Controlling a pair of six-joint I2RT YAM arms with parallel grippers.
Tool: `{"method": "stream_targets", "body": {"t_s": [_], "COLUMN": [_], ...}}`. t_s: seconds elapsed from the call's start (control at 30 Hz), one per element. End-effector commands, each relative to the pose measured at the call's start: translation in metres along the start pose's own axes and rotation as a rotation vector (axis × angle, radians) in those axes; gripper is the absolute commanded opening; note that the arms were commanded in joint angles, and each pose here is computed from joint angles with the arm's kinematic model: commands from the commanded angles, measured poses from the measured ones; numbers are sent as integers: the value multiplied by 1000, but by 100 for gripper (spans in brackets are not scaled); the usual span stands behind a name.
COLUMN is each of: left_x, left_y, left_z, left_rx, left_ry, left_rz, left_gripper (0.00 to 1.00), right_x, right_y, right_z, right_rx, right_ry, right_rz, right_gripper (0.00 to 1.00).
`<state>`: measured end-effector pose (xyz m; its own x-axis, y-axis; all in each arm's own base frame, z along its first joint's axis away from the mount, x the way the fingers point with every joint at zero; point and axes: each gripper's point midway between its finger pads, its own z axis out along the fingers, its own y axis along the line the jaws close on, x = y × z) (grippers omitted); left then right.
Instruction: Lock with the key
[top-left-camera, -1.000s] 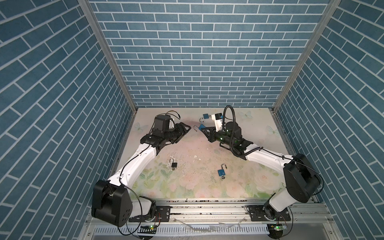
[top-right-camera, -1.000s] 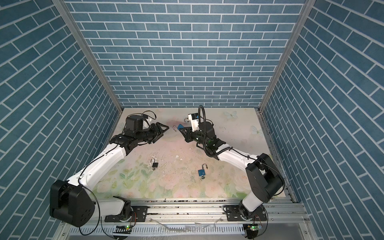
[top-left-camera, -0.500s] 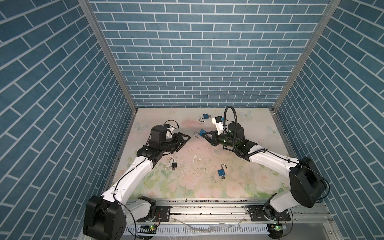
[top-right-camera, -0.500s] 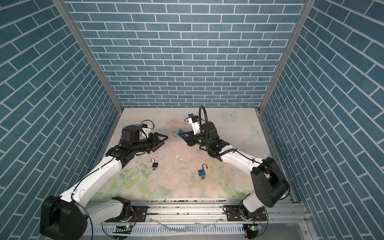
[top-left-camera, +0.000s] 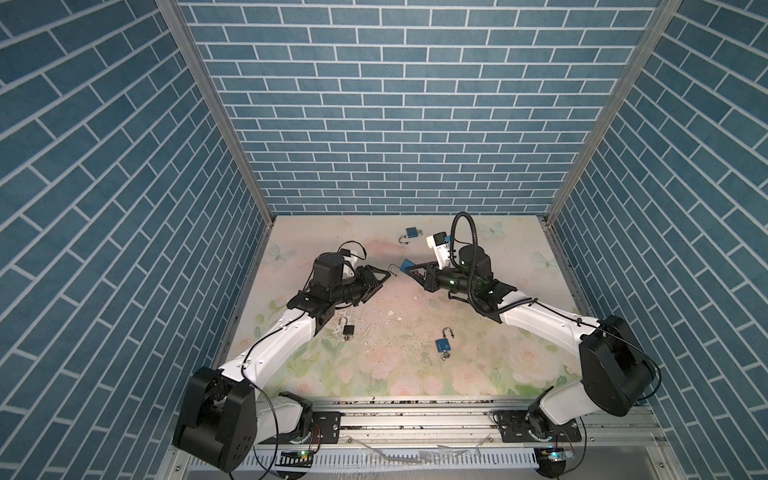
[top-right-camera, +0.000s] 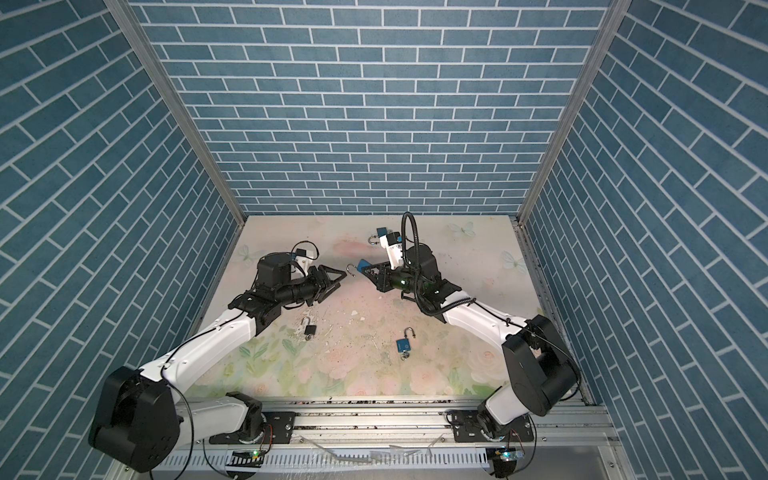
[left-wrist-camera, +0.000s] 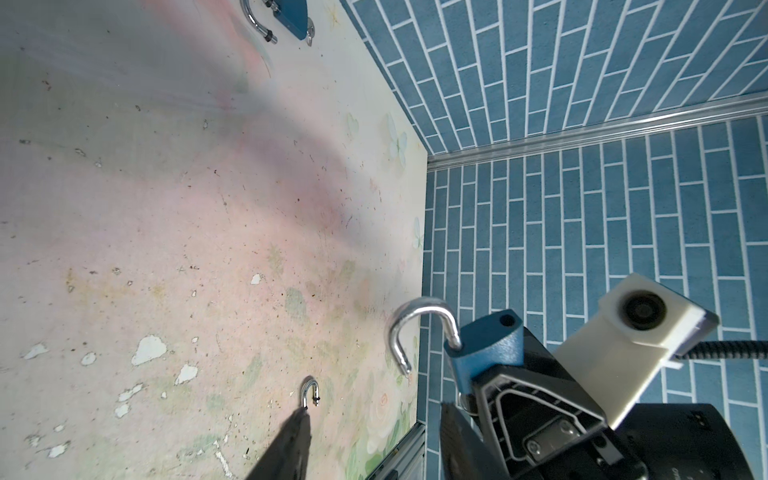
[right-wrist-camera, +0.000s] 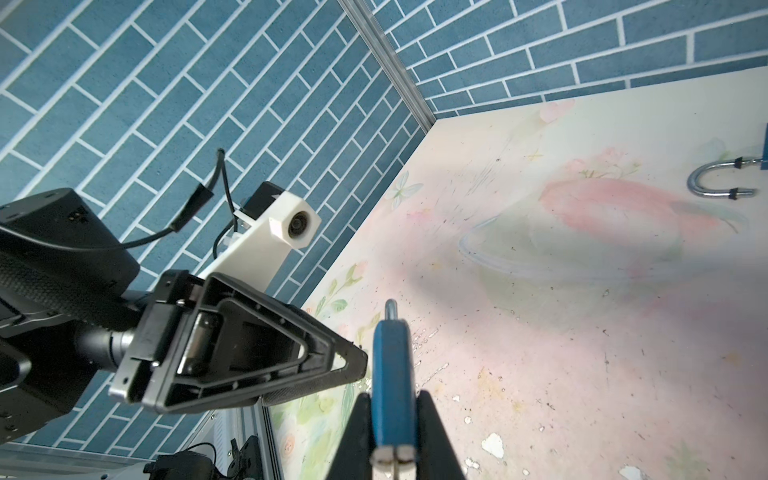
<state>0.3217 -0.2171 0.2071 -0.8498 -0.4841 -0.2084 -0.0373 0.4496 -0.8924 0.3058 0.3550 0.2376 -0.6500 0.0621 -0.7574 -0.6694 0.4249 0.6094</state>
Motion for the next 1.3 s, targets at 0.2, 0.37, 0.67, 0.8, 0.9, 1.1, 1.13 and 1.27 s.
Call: {"method": "stream_targets", "body": {"t_s": [0.2,0.37,0.67,0.8,0.9,1.1,1.13,1.27], "left_x": [-7,-11,-24,-21,-20,-16,-15,-16], "left_y": [-4,3,-15,-11,-7,3,4,-3], "left_z": [9,18,22,23,24,21,21,15], "left_rx": [-13,-38,-11,-23,-29,-71,-77,-63], "left_ry": [10,12,-1,11,12,18,18,5], "left_rz": [58,64,91,85,79,70,70,82], "left_gripper": [44,40,40,40,40,40,40,40], "right_x": [-24,-23,-18,-16,-16,-20,-20,-18], "right_y": [26,30,31,28,28,20,19,15], "right_z": [-10,-15,-15,-14,-11,-15,-15,-15], "right_rx": [-84,-95,-110,-106,-110,-47,-33,-27], "right_ry": [-77,-82,-78,-75,-70,-63,-60,-45], "right_rz": [-19,-14,-5,-2,-2,-26,-29,-26], "right_gripper": [0,0,0,0,0,0,0,0]}}
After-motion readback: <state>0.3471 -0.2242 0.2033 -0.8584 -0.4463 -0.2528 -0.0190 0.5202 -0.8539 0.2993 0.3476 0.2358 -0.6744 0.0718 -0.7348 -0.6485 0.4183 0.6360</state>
